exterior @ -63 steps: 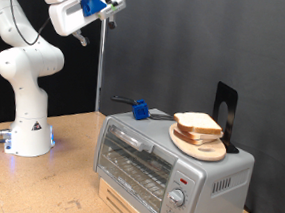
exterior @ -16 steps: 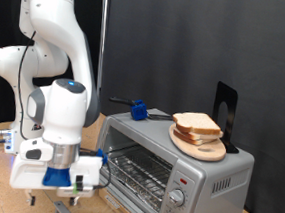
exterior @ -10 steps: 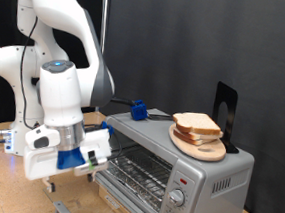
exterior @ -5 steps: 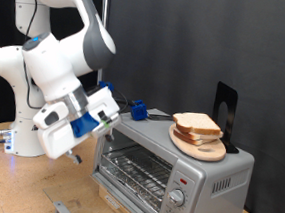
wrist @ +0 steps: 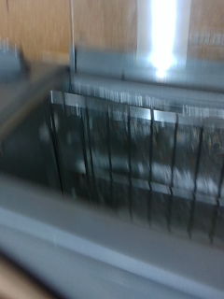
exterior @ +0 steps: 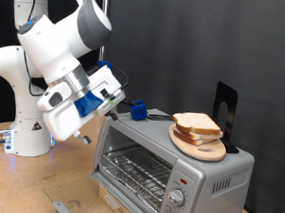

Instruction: Make a piece of toast with the oven

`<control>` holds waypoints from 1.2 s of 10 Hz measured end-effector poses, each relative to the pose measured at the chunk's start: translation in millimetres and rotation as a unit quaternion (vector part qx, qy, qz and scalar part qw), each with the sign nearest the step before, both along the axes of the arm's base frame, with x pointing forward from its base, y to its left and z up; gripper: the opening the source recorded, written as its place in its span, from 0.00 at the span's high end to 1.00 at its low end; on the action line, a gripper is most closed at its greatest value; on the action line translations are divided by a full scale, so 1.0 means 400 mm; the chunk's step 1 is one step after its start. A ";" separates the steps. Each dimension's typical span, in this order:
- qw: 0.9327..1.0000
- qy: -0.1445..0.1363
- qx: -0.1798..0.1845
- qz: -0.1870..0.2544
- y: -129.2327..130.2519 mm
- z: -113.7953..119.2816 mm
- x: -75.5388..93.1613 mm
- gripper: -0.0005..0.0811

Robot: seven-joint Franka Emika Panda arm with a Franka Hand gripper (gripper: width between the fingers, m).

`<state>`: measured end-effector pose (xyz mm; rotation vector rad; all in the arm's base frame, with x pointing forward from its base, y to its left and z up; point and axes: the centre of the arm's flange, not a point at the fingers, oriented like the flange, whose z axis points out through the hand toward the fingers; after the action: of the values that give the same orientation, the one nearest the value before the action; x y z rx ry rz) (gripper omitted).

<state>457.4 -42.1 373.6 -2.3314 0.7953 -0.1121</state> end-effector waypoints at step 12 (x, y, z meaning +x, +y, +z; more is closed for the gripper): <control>0.903 -0.073 -0.121 0.407 0.290 0.275 -0.064 0.00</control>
<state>431.9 73.8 483.5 -2.6557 -0.3232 -0.0146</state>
